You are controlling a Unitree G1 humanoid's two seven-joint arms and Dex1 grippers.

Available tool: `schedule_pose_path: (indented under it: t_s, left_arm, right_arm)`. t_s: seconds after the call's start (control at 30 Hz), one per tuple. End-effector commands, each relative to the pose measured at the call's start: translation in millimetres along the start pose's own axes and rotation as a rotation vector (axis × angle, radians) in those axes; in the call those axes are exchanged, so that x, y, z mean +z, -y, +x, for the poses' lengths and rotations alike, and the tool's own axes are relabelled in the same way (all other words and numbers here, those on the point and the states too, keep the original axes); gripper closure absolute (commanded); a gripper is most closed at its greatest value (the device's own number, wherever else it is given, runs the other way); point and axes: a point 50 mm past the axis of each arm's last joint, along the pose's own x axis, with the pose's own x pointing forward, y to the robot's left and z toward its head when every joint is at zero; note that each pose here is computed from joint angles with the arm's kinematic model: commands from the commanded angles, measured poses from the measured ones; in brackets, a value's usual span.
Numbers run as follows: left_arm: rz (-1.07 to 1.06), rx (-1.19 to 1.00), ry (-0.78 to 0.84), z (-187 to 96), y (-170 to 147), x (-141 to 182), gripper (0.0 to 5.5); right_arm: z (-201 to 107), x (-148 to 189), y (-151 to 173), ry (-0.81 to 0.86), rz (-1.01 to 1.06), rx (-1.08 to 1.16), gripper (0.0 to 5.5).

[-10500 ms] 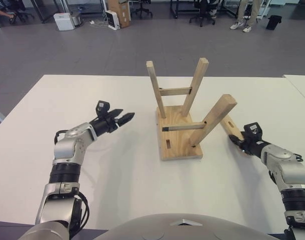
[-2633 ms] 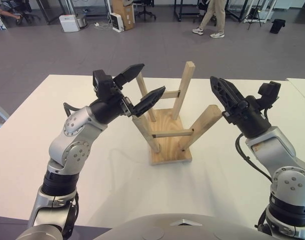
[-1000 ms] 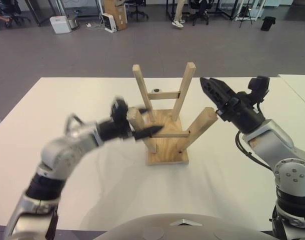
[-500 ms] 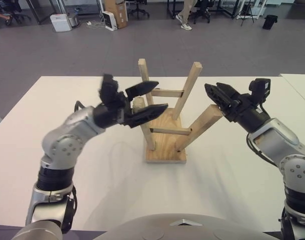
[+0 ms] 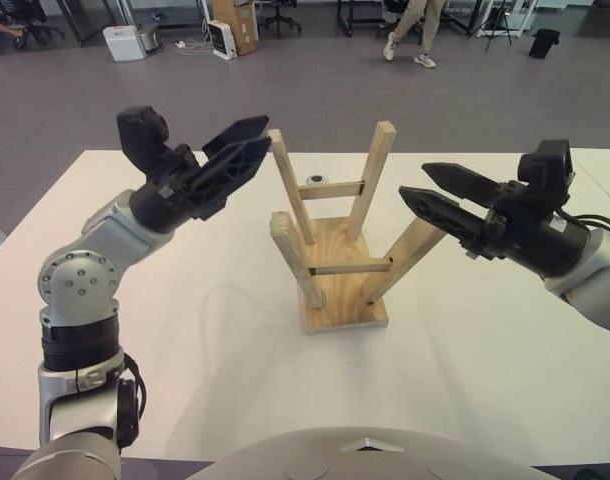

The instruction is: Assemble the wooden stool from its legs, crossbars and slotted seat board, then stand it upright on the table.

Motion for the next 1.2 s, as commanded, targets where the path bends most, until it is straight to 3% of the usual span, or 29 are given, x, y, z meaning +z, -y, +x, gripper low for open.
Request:
schedule_pose_path:
  t_s: [0.03,0.2,0.27,0.43,0.5,0.57,0.7,0.8,0.9,1.03,1.2]
  left_arm:
    - [0.023,0.047,0.014,-4.4,-6.6,-0.2,0.15]
    - [0.042,0.036,0.045,-4.2,-6.9,9.9,0.15]
    - [0.083,0.067,-0.007,-8.8,-14.1,12.2,0.15]
    - [0.208,0.218,-0.114,-23.9,-55.2,18.8,0.15]
    - [0.31,0.411,-0.28,-36.6,-93.7,1.1,0.15]
    - [0.385,0.52,-0.443,-50.7,-118.3,-21.2,0.15]
    - [0.526,0.541,-0.825,-72.8,-142.9,-76.5,0.15]
    - [0.514,0.508,-0.877,-76.1,-145.3,-100.6,0.15]
    - [0.521,0.485,-0.871,-74.2,-145.6,-105.4,0.15]
    - [0.539,0.474,-0.867,-63.2,-147.2,-115.1,0.15]
    - [0.535,0.43,-0.883,-54.6,-144.6,-131.4,0.15]
  right_arm:
    - [-4.2,-12.0,6.1,-0.091,-0.051,-0.058,2.39]
    - [-38.2,-25.9,48.3,-0.296,-0.174,-0.277,2.39]
    - [-57.8,-12.1,74.7,-0.265,-0.211,-0.43,2.39]
    - [-61.6,2.5,89.3,-0.105,-0.202,-0.518,2.39]
    - [-69.9,1.7,93.7,-0.004,-0.096,-0.508,2.39]
    - [-85.8,-9.4,106.4,-0.005,-0.029,-0.566,2.39]
    - [-116.8,-84.8,117.8,-0.262,0.125,-0.688,2.39]
    - [-111.5,-154.0,98.7,-0.575,0.135,-0.642,2.39]
    - [-96.0,-189.7,86.3,-0.771,0.031,-0.553,2.39]
    - [-73.4,-213.2,102.7,-0.854,-0.081,-0.565,2.39]
    - [-23.1,-206.3,143.7,-0.812,-0.298,-0.576,2.39]
